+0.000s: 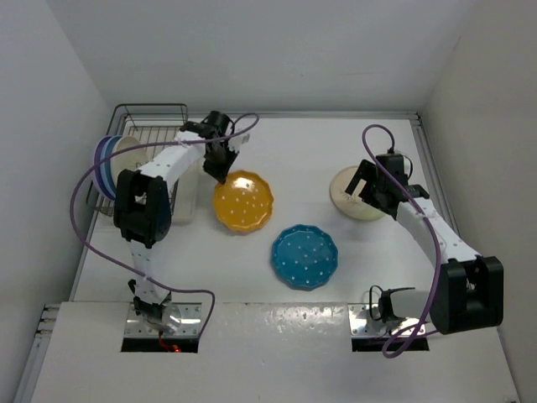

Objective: Load the plates into the dish rack

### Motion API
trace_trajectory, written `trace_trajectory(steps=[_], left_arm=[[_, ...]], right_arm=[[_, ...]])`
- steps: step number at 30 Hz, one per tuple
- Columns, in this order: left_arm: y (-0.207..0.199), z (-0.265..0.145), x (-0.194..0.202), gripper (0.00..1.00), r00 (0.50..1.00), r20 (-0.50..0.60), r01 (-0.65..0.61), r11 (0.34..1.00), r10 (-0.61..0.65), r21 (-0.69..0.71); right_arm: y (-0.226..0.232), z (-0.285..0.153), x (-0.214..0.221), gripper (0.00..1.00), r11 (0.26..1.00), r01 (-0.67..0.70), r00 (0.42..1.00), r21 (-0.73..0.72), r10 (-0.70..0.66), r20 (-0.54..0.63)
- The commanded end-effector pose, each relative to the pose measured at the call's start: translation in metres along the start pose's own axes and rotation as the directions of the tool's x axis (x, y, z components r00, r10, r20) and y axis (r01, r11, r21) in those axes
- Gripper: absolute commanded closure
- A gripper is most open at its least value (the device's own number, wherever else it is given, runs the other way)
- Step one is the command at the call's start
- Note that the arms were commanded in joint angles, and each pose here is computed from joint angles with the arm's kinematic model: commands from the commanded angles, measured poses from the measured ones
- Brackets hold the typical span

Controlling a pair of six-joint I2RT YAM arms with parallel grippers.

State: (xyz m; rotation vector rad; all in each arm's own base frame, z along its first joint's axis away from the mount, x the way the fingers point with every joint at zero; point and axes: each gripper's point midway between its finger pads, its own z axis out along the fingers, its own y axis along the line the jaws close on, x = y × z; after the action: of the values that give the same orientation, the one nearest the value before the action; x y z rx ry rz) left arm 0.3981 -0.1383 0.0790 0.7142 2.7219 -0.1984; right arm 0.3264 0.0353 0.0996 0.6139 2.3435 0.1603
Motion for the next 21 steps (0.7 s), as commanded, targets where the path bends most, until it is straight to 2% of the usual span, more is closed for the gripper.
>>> trace_trajectory(steps=[1,7,12,13,15,16,21], left_arm=[[0.016,-0.113,-0.074,1.00,0.945,0.311,-0.037,0.978,0.101,-0.207],[0.027,-0.180,-0.097,1.00,0.894,0.435,-0.005,0.973,0.108,-0.232],[0.075,-0.242,-0.103,1.00,0.850,0.514,0.102,0.920,0.117,-0.378],[0.085,-0.266,-0.104,1.00,0.830,0.545,0.149,0.894,0.120,-0.424],[0.106,-0.292,-0.097,1.00,0.822,0.553,0.198,0.845,0.134,-0.498],[0.119,-0.312,-0.091,1.00,0.816,0.561,0.248,0.795,0.136,-0.554],[0.155,-0.364,-0.061,1.00,0.826,0.538,0.335,0.620,0.169,-0.709]], right_arm=[[0.024,-0.005,-0.026,0.02,0.997,-0.010,0.998,-0.070,0.015,0.065],[0.033,-0.007,-0.033,0.03,0.995,-0.014,0.997,-0.097,0.021,0.073],[0.036,-0.006,-0.029,0.03,0.994,-0.016,0.997,-0.108,0.023,0.068],[0.038,-0.007,-0.030,0.03,0.993,-0.013,0.997,-0.114,0.022,0.074],[0.036,-0.007,-0.029,0.03,0.994,-0.017,0.997,-0.112,0.025,0.073],[0.036,-0.008,-0.029,0.03,0.993,-0.021,0.997,-0.113,0.029,0.072],[0.034,-0.007,-0.022,0.03,0.992,-0.034,0.997,-0.118,0.043,0.070]])
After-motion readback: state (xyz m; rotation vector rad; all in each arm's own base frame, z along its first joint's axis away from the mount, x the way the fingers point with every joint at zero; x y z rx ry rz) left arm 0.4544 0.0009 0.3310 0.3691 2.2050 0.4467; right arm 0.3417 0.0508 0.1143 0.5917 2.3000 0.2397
